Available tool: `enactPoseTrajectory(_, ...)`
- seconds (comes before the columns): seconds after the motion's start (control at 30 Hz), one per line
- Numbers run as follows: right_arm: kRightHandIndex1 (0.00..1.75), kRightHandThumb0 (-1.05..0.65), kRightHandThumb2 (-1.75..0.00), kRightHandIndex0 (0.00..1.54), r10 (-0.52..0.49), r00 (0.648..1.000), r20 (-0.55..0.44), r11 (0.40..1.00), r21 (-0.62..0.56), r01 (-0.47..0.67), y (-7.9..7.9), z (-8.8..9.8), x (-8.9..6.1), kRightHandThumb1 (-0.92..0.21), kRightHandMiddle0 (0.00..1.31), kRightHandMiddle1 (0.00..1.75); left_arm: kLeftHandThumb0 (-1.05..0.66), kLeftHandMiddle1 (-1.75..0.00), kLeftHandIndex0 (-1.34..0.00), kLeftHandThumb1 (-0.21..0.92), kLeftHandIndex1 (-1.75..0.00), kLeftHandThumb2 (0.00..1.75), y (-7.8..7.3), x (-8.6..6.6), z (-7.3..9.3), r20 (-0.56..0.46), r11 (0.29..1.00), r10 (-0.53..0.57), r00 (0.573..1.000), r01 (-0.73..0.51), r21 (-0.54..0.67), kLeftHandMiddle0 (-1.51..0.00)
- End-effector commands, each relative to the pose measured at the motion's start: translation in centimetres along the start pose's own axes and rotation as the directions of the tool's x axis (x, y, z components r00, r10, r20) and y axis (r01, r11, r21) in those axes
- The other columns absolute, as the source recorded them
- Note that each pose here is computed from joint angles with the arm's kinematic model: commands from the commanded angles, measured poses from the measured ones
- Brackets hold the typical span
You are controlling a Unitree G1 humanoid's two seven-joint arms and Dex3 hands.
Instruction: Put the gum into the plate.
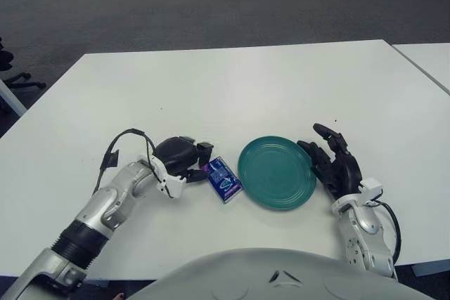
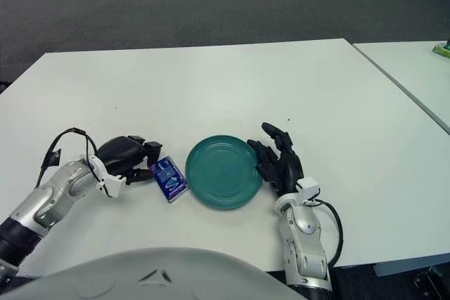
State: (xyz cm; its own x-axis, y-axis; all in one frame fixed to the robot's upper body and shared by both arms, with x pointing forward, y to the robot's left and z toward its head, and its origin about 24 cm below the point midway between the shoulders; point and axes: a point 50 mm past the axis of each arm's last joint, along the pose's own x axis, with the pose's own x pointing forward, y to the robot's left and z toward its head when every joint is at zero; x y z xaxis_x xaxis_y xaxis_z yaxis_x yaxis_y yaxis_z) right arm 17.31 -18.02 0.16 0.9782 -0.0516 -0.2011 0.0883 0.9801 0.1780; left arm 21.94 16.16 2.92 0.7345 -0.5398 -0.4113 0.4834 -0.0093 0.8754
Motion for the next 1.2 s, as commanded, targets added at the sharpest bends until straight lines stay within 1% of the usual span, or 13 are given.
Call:
enactPoseTrajectory(0.0,0.59,-0.46,-0.59,0.46,-0.036,0.976,-0.214,0.999,0.025,0.043,-0.3,-3.8,-1.4,-0.92,0.00,0.82,-0.45,-1.75,-0.50,0.49,-1.75,1.08,-0.1,-0.2,-0.4,0.012,0.999,-0.040,0.999,0.040,0.000,-0.74)
enactPoseTrajectory(0.37,0.59,-0.46,-0.59,0.46,-0.032,0.978,-0.206,0.999,0.035,0.040,-0.3,-3.8,-1.4,-0.92,0.00,0.81,-0.44,-1.75,-0.52,0.44,-1.75,1.15,1.2,-0.7,-0.9,0.101,0.999,-0.034,0.994,0.033,0.005,-0.74)
enactPoseTrajectory(0.53,0.59,-0.46,-0.59,0.46,-0.028,0.979,-0.204,0.999,0.034,0.036,-0.3,-3.7,-1.3,-0.92,0.00,0.81,-0.45,-1.75,-0.52,0.43,-1.75,1.16,1.7,-0.9,-0.9,0.120,0.996,-0.091,0.989,0.088,0.025,-0.73)
enactPoseTrajectory(0.63,0.59,-0.46,-0.58,0.46,-0.025,0.979,-0.202,0.999,0.031,0.032,-0.3,-3.7,-1.3,-0.92,0.00,0.82,-0.45,-1.75,-0.54,0.41,-1.75,1.18,2.5,-1.1,-0.9,0.134,0.987,-0.157,0.979,0.151,0.049,-0.72)
enactPoseTrajectory(0.77,0.60,-0.47,-0.58,0.47,-0.024,0.979,-0.201,0.999,0.027,0.030,-0.3,-3.8,-1.2,-0.92,0.00,0.83,-0.45,-1.75,-0.54,0.41,-1.75,1.19,3.5,-0.9,-0.9,0.127,0.980,-0.199,0.972,0.193,0.056,-0.73)
enactPoseTrajectory(0.83,0.60,-0.47,-0.59,0.46,-0.025,0.979,-0.202,0.999,0.024,0.030,-0.3,-3.8,-1.2,-0.92,0.00,0.82,-0.45,-1.75,-0.54,0.42,-1.74,1.17,4.3,-0.7,-0.9,0.114,0.979,-0.198,0.974,0.191,0.066,-0.72)
enactPoseTrajectory(0.97,0.60,-0.46,-0.59,0.45,-0.025,0.979,-0.203,0.999,0.021,0.030,-0.3,-3.8,-1.1,-0.92,0.00,0.82,-0.42,-1.75,-0.52,0.54,-1.64,0.93,4.7,-0.6,-1.3,0.094,0.986,-0.157,0.983,0.150,0.077,-0.50)
enactPoseTrajectory(1.0,0.60,-0.47,-0.60,0.45,-0.025,0.979,-0.202,0.999,0.021,0.030,-0.3,-3.9,-1.1,-0.92,0.00,0.82,-0.51,-1.72,-0.42,0.57,-1.65,0.84,4.8,-0.6,-1.3,0.095,0.987,-0.144,0.985,0.137,0.080,-0.42)
enactPoseTrajectory(1.03,0.60,-0.47,-0.60,0.45,-0.025,0.979,-0.201,0.999,0.022,0.030,-0.3,-3.9,-1.1,-0.92,0.00,0.81,-0.64,-1.69,-0.27,0.65,-1.67,0.64,4.9,-0.5,-1.3,0.106,0.988,-0.127,0.986,0.116,0.103,-0.29)
enactPoseTrajectory(1.07,0.59,-0.47,-0.60,0.44,-0.026,0.979,-0.201,0.999,0.022,0.031,-0.2,-3.9,-1.1,-0.92,0.00,0.81,-0.77,-1.50,-0.17,0.74,-1.52,0.48,4.9,-0.5,-1.4,0.114,0.988,-0.116,0.987,0.102,0.120,-0.19)
enactPoseTrajectory(1.1,0.59,-0.47,-0.60,0.44,-0.026,0.979,-0.200,0.999,0.024,0.031,-0.2,-3.9,-1.1,-0.92,0.00,0.81,-0.82,-1.42,-0.14,0.78,-1.46,0.41,5.1,-0.5,-1.4,0.130,0.985,-0.099,0.987,0.079,0.153,-0.15)
enactPoseTrajectory(1.13,0.59,-0.47,-0.60,0.44,-0.026,0.979,-0.200,0.999,0.025,0.031,-0.2,-3.9,-1.1,-0.92,0.00,0.81,-0.90,-1.12,-0.09,0.83,-1.18,0.34,5.2,-0.5,-1.4,0.141,0.983,-0.089,0.986,0.063,0.175,-0.10)
enactPoseTrajectory(1.17,0.59,-0.47,-0.60,0.44,-0.026,0.980,-0.200,0.999,0.027,0.032,-0.2,-3.9,-1.1,-0.92,0.00,0.81,-0.95,-0.92,-0.06,0.86,-0.99,0.29,5.4,-0.4,-1.4,0.152,0.979,-0.078,0.985,0.047,0.199,-0.06)
